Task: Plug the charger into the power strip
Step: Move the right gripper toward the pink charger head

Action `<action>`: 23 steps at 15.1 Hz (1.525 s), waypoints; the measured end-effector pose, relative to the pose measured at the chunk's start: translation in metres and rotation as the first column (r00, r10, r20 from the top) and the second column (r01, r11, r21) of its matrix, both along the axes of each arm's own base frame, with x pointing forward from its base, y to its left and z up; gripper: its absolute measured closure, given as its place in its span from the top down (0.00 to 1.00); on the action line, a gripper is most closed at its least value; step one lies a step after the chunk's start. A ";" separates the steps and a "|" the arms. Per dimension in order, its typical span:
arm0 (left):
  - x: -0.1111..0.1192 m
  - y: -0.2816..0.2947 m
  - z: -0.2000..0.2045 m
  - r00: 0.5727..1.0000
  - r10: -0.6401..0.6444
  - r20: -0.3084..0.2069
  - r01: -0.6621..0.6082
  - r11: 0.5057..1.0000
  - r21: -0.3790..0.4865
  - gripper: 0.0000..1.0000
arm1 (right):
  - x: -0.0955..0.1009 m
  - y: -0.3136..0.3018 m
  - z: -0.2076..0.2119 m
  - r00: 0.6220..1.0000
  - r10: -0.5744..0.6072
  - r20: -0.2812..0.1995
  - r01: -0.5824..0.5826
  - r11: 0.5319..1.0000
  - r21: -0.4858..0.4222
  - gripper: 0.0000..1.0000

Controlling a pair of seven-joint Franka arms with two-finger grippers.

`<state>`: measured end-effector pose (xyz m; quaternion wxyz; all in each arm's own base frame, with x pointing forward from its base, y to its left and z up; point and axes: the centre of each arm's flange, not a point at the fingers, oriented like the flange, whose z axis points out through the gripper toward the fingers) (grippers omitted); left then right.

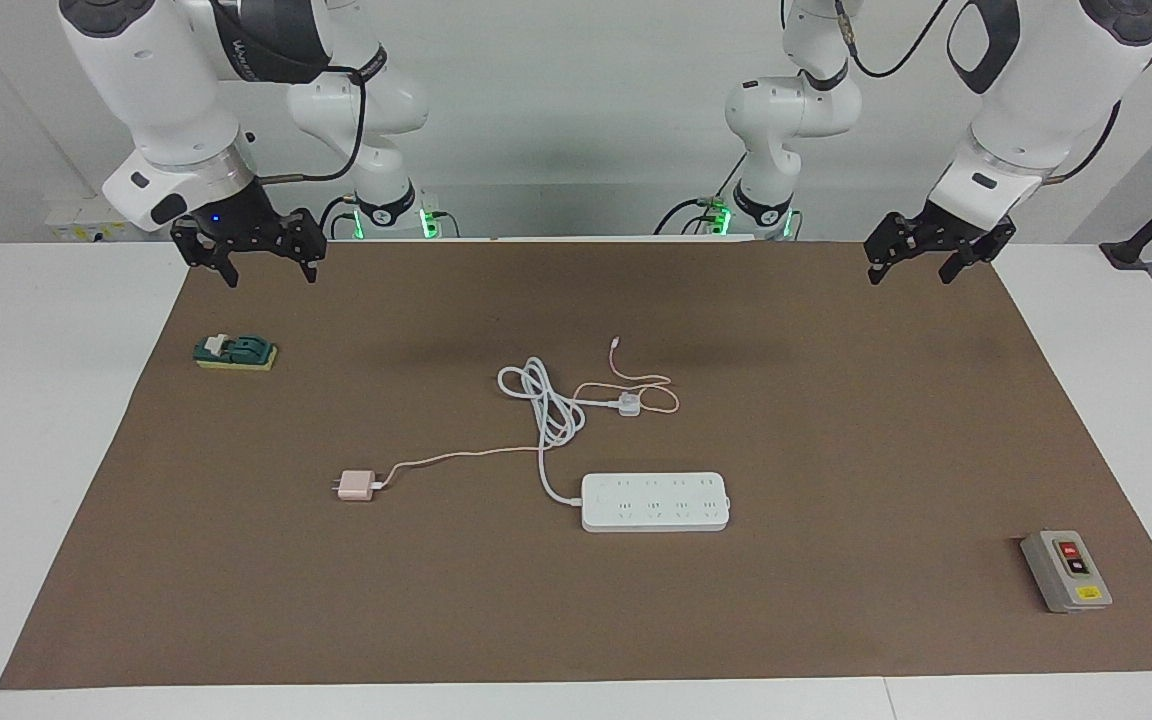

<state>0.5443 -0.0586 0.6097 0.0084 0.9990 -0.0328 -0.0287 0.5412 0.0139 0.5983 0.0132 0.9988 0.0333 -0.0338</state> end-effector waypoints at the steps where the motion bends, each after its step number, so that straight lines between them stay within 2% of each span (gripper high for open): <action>1: 0.000 0.000 0.000 1.000 0.000 0.000 0.000 1.000 0.000 1.00 | 0.000 0.000 0.000 1.000 0.000 0.000 0.000 1.000 0.000 1.00; 11: 0.001 -0.002 0.001 1.000 -0.003 0.006 0.003 1.000 -0.001 1.00 | -0.001 -0.004 0.006 1.000 -0.011 0.023 0.011 1.000 0.001 1.00; 13: 0.001 -0.004 0.001 1.000 -0.007 0.017 0.007 1.000 -0.003 1.00 | -0.001 -0.004 0.006 0.995 -0.097 0.023 0.097 0.995 0.012 1.00; 15: 0.003 -0.006 0.001 1.000 -0.009 0.027 0.009 1.000 -0.004 1.00 | -0.001 -0.002 0.002 0.968 -0.250 0.003 0.250 0.967 0.057 1.00; 17: 0.003 -0.005 0.001 1.000 -0.007 0.027 0.007 1.000 -0.004 1.00 | 0.004 -0.008 -0.010 0.912 -0.409 -0.041 0.411 0.905 0.107 1.00; 19: 0.003 -0.004 0.000 1.000 -0.005 0.024 0.005 1.000 -0.003 1.00 | 0.017 -0.024 -0.036 0.825 -0.555 -0.106 0.565 0.812 0.145 1.00; 21: 0.003 -0.004 -0.002 1.000 -0.005 0.022 0.005 1.000 -0.003 1.00 | 0.034 -0.044 -0.070 0.716 -0.673 -0.182 0.697 0.698 0.164 1.00; 23: 0.004 -0.003 -0.002 1.000 -0.003 0.028 0.003 1.000 -0.004 1.00 | 0.051 -0.061 -0.104 0.578 -0.771 -0.266 0.816 0.553 0.170 1.00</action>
